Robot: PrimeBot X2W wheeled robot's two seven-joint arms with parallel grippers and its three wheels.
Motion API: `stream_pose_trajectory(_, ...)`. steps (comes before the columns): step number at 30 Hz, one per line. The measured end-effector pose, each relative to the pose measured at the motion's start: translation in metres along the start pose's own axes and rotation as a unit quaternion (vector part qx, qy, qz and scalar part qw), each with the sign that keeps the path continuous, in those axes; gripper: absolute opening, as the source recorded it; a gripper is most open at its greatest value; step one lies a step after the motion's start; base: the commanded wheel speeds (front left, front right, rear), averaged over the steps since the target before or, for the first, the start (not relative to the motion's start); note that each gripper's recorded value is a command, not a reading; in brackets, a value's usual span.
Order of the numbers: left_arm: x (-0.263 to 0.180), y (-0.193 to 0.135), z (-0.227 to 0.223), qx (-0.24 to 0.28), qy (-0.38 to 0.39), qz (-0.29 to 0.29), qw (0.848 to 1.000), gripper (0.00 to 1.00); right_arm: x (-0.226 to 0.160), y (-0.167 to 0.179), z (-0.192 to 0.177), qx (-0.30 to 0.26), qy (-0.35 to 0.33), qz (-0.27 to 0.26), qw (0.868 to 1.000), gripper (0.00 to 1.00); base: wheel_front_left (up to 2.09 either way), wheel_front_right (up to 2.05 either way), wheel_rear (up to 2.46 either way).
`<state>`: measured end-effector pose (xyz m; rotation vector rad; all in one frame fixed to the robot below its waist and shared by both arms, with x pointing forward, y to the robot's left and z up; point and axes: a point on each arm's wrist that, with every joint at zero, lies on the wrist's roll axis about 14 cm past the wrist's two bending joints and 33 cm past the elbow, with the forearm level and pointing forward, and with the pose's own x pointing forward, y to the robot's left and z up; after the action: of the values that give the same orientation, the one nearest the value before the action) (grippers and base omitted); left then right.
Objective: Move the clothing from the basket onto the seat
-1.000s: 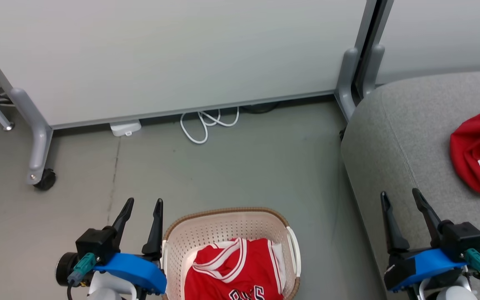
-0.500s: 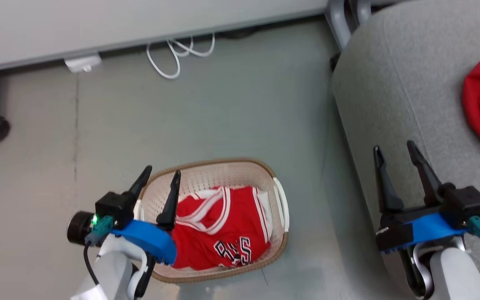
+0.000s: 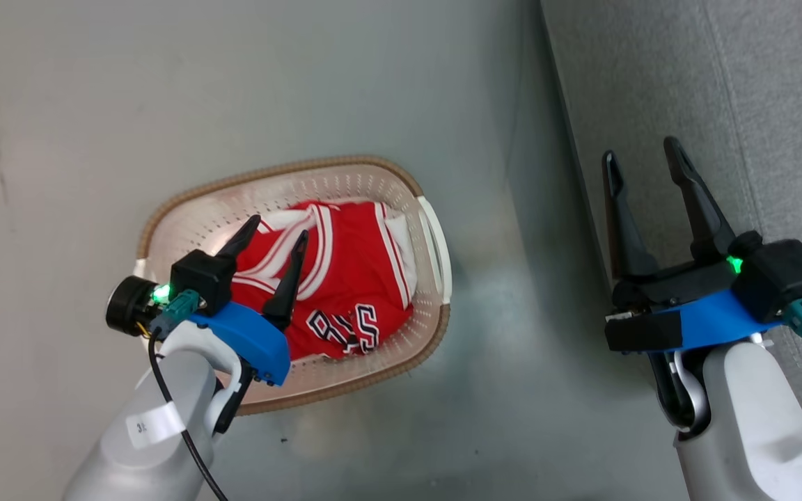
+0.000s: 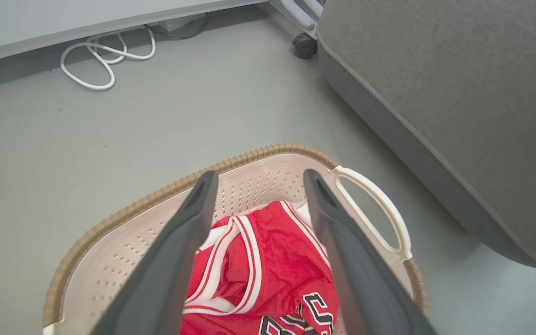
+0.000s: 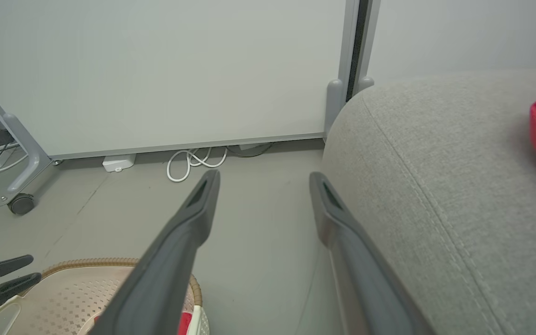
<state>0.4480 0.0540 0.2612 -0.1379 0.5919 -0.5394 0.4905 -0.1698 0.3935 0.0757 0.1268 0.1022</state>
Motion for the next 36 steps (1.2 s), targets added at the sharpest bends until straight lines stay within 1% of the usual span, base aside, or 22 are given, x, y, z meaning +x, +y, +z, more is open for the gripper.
stream_pose_trajectory(9,0.04,0.008,-0.062,0.012,0.082,-0.042,0.996,1.0,0.017,-0.011,-0.037,0.017,0.027,-0.007,0.999,1.0,0.0,0.0,0.0)
stream_pose_trajectory(15,0.057,0.011,-0.103,0.03,0.138,-0.076,0.987,1.0,0.024,-0.017,-0.055,0.024,0.038,-0.011,0.999,1.0,0.0,0.0,0.0)
stream_pose_trajectory(21,0.068,0.01,-0.143,0.028,0.195,-0.098,0.976,1.0,0.025,-0.026,-0.07,0.028,0.05,-0.018,0.998,1.0,0.0,0.0,0.0)
stream_pose_trajectory(27,0.075,0.015,-0.17,0.024,0.235,-0.101,0.966,1.0,0.023,-0.032,-0.078,0.027,0.059,-0.025,0.998,1.0,0.0,0.0,0.0)
stream_pose_trajectory(32,0.078,0.022,-0.188,0.031,0.266,-0.099,0.958,1.0,0.022,-0.035,-0.08,0.028,0.06,-0.027,0.997,1.0,0.0,0.0,0.0)
stream_pose_trajectory(36,0.083,0.033,-0.196,0.044,0.284,-0.082,0.954,1.0,0.02,-0.036,-0.081,0.029,0.061,-0.029,0.997,1.0,0.0,0.0,0.0)
